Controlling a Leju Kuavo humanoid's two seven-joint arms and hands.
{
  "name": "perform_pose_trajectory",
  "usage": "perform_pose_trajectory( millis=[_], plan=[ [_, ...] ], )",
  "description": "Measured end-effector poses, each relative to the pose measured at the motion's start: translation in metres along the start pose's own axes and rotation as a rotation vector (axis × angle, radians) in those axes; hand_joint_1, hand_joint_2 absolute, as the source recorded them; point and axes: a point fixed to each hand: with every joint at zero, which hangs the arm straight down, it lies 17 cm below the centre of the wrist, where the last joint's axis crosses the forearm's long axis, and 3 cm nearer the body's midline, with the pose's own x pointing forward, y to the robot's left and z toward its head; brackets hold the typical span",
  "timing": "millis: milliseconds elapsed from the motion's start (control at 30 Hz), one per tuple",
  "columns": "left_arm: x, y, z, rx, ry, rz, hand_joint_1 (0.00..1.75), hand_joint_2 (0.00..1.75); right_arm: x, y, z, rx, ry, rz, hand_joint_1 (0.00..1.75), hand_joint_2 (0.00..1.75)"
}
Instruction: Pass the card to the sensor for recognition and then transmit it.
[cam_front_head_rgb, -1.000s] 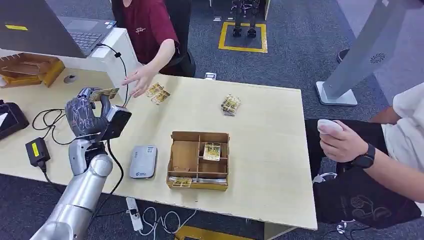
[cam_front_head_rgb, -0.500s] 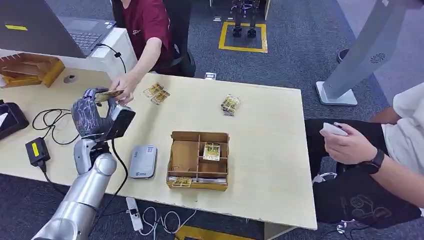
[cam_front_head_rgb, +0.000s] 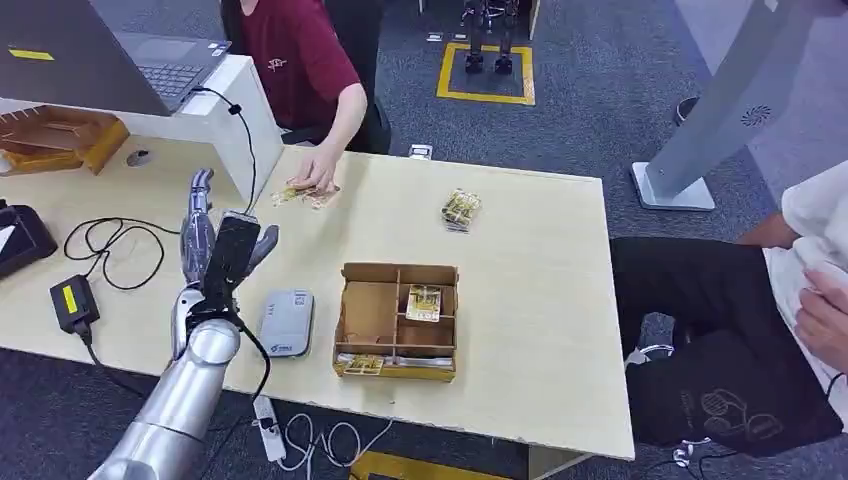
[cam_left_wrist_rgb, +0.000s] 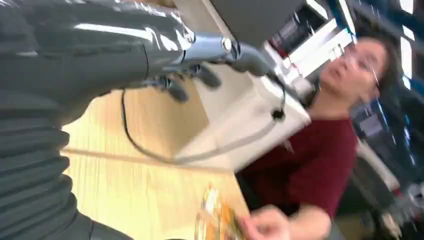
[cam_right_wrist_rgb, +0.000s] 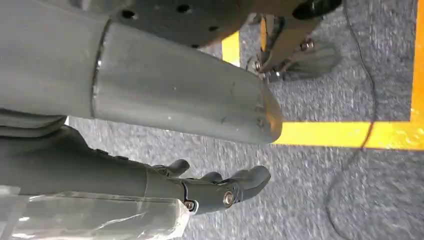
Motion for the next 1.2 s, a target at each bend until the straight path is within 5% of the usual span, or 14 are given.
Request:
perform_pose_trajectory(
  millis=[333,567,1200],
  plan=[
    [0.083,-0.026,0.113,-0.222,-0.32,0.013,0.0,1.75,-0.024,-0.017,0.004,-0.028,0.072,-0.139,0.0,0.0],
    [0.088,-0.039,0.185,-0.275,-0.439,-0.203,0.0,1.75,-0.031,-0.024,0.008,-0.04,0.097,-0.18,0.0,0.0],
    [0.053,-0.087,0.25,-0.346,-0.485,-0.504,0.0,1.75,-0.028,-0.026,0.008,-0.037,0.049,-0.081,0.0,0.0]
  ],
)
